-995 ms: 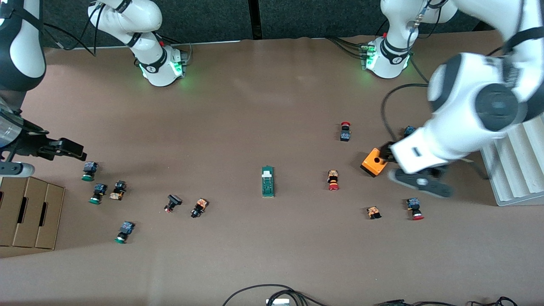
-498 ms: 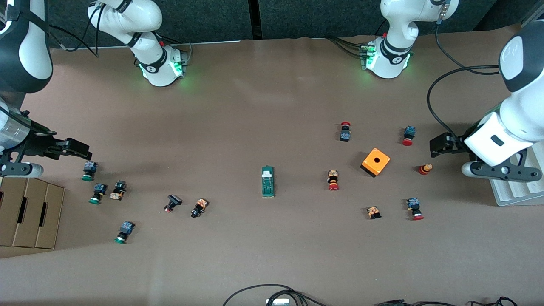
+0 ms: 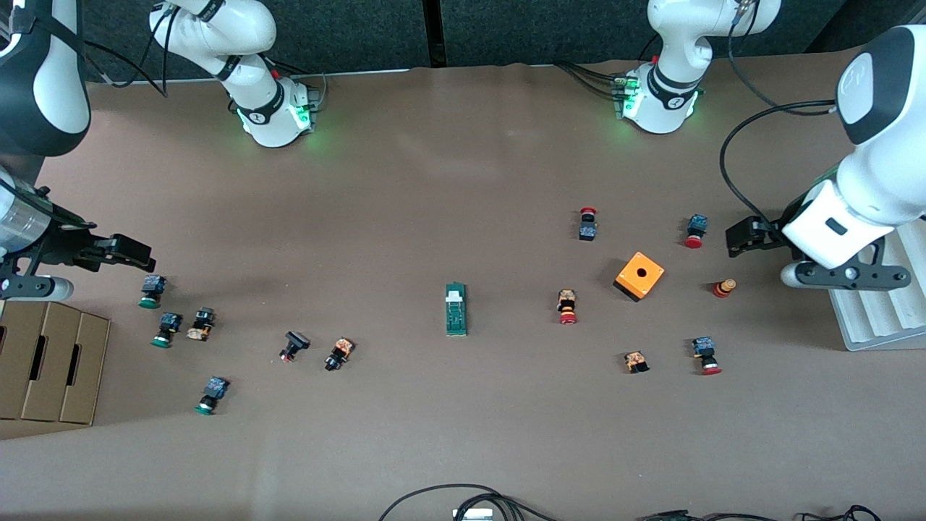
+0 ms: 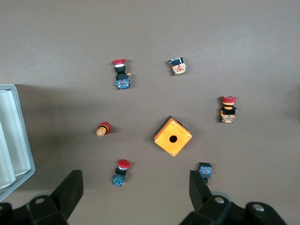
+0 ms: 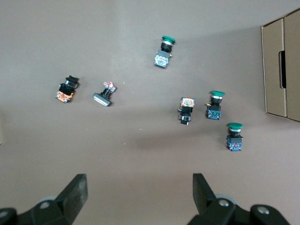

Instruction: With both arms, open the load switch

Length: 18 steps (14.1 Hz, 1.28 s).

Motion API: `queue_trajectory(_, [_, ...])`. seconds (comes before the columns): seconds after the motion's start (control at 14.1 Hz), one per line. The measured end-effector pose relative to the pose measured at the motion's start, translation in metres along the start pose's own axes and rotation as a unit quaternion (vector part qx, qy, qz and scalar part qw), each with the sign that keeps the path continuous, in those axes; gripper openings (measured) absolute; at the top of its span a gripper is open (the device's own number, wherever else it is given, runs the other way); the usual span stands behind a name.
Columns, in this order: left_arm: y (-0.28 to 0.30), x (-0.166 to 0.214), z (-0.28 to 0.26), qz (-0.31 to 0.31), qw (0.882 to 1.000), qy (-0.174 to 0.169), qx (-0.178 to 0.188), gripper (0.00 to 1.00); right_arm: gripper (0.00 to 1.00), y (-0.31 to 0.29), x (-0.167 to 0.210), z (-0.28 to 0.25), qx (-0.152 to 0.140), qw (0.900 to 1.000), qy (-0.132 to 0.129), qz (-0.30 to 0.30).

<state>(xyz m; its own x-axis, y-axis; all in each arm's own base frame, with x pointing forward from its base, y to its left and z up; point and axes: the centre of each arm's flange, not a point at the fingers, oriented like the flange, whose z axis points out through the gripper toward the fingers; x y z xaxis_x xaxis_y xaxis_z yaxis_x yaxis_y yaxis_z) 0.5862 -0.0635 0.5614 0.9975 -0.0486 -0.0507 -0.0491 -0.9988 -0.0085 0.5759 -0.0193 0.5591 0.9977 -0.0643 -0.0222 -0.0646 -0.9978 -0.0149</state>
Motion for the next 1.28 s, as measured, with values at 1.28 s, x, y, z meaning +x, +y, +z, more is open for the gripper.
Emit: queue_trajectory(1.28, [-0.041,-0.038,0.007,-0.042,0.999,-0.002,0.0,1.0,1.0,0.0,0.0,-0.004,0.014,1.0,0.003,0.004])
